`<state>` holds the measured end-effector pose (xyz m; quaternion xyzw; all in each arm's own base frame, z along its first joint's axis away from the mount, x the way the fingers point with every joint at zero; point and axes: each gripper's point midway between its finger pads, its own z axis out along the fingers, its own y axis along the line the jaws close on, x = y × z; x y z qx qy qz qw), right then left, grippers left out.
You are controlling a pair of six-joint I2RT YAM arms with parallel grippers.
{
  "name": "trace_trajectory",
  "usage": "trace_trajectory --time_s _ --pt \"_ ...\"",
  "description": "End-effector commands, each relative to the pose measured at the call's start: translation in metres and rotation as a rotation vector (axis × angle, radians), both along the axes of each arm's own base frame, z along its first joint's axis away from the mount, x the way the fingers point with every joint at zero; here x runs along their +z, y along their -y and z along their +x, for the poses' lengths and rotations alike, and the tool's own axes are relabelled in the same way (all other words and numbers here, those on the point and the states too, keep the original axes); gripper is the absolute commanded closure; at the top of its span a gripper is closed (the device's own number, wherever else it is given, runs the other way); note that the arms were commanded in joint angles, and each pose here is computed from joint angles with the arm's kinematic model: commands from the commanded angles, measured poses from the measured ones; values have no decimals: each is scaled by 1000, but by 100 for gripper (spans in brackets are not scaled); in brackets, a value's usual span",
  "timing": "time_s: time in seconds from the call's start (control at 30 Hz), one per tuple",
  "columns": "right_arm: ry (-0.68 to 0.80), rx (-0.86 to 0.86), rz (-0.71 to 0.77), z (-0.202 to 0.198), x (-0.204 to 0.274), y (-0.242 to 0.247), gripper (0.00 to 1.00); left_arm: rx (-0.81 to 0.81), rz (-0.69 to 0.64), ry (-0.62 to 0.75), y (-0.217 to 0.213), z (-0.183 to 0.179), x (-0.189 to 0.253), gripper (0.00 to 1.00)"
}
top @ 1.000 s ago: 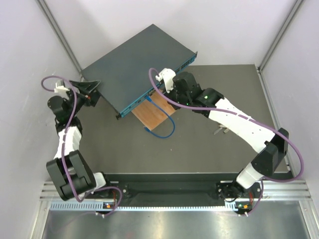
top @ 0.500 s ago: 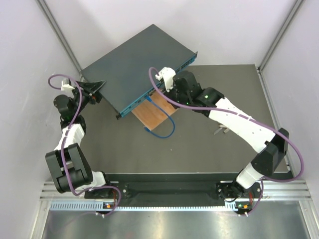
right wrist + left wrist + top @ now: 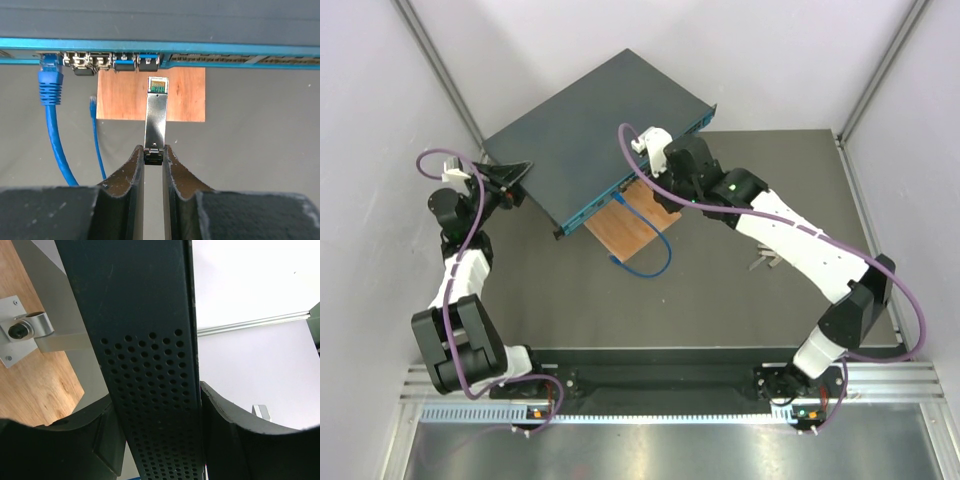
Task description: Insert the plug into the switch port
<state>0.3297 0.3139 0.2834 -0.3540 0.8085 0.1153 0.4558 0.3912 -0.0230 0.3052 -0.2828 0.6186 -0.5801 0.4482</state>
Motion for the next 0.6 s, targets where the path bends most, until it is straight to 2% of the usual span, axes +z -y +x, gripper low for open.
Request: trace_trajectory --time_s 0.0,0.57 --pt "12 -14 42 -1 17 -8 100 -68 120 94 27 -5 13 100" --pt "-13 -12 66 2 18 -18 100 -82 109 41 40 -14 -3 100"
